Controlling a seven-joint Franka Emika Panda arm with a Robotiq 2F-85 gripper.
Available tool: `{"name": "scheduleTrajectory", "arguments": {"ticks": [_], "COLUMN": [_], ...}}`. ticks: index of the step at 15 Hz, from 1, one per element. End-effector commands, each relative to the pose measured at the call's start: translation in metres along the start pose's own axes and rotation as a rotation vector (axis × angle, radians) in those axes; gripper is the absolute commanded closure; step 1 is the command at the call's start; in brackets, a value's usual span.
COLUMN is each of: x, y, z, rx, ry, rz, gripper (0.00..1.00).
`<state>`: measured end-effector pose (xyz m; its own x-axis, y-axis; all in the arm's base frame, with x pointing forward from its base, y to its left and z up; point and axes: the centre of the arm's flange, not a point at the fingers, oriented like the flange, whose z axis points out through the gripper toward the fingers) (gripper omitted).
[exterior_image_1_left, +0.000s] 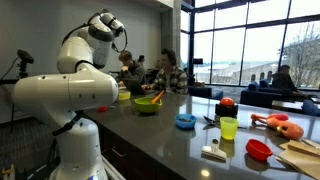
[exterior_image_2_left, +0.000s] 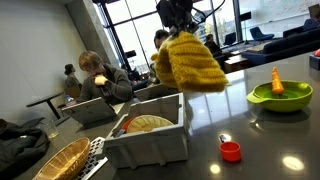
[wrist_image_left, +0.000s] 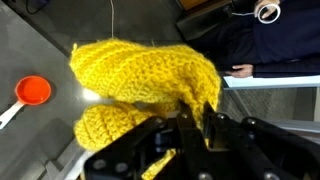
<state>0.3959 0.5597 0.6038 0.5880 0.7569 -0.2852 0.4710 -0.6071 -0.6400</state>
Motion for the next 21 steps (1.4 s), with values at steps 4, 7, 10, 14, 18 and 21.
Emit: {"name": "scheduleTrajectory", "arguments": {"ticks": [4,7,10,14,18,21], "x": [0.068,0.078,0.078,0.078,0.080,0.085], "y": [0.081,0.136,0.168,0.164,0.143,0.134], "z": [-0.021,-0.040,-0.049,-0.043,-0.021,-0.001], "rx": [-0.091,-0.136,-0.161,-0.150,-0.167,-0.185], "ry": [-0.098,-0.083,-0.064,-0.055,-0.078,-0.112], "rz": [0.229,0.363,0.455,0.494,0.487,0.479], "gripper": [0.97,0.97,0.97,0.97,0.97,0.97]}}
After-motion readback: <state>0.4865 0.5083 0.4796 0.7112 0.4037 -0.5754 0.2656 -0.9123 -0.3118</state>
